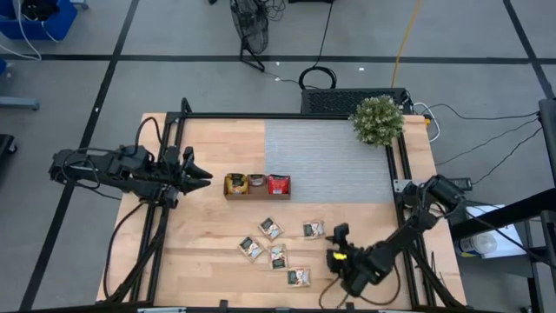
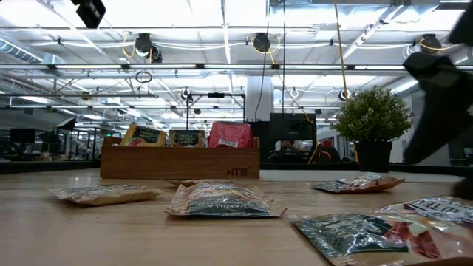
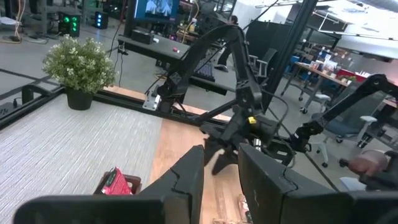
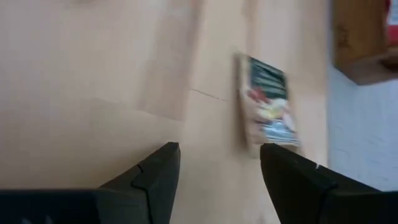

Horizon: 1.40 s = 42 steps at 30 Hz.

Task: Pick & Place Tea
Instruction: Put the brown tea bag into the middle section of the wooden organizer

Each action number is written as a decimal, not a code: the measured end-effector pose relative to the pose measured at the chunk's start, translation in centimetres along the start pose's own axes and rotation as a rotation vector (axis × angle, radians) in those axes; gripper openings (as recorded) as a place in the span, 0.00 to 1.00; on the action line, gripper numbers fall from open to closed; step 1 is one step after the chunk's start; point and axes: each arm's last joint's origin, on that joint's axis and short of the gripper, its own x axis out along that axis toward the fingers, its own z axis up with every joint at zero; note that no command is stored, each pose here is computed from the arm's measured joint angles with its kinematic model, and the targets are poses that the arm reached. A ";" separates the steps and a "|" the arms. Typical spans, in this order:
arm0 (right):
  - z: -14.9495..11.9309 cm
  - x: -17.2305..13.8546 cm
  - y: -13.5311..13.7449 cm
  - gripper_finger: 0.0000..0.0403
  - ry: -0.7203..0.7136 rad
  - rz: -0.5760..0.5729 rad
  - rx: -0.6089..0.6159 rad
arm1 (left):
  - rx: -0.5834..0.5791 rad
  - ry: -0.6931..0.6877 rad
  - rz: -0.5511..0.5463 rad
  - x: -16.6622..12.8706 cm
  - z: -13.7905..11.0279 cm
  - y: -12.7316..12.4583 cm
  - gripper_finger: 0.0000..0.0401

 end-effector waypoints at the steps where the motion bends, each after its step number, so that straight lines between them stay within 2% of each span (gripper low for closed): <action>1: -0.4 0.4 -0.3 0.52 0.015 -0.012 -0.004 | 0.000 0.000 0.000 0.0 0.0 0.0 0.25; 7: -2.4 2.4 -1.5 0.52 0.074 -0.081 -0.081 | 0.000 0.000 0.000 0.0 0.0 0.0 0.25; 13: -2.9 3.8 -2.3 0.50 0.087 -0.084 -0.150 | 0.000 0.000 0.000 0.0 0.0 0.0 0.25; 18: -2.6 4.9 -3.2 0.47 0.109 -0.062 -0.121 | -0.001 0.000 0.000 0.0 0.0 0.0 0.25; 25: -2.1 6.5 -4.8 0.31 0.195 0.079 -0.022 | -0.001 0.000 0.001 0.0 0.0 0.0 0.25; 33: -1.3 8.2 -6.4 0.02 0.199 0.217 0.073 | -0.001 0.000 0.001 0.0 0.0 0.0 0.25; 37: -0.8 8.3 -6.3 0.00 0.145 0.239 0.083 | -0.001 0.001 0.001 0.0 0.0 0.0 0.25; 42: 0.9 6.0 -5.8 0.00 -0.053 0.187 0.068 | -0.001 0.000 0.001 0.0 0.0 0.0 0.25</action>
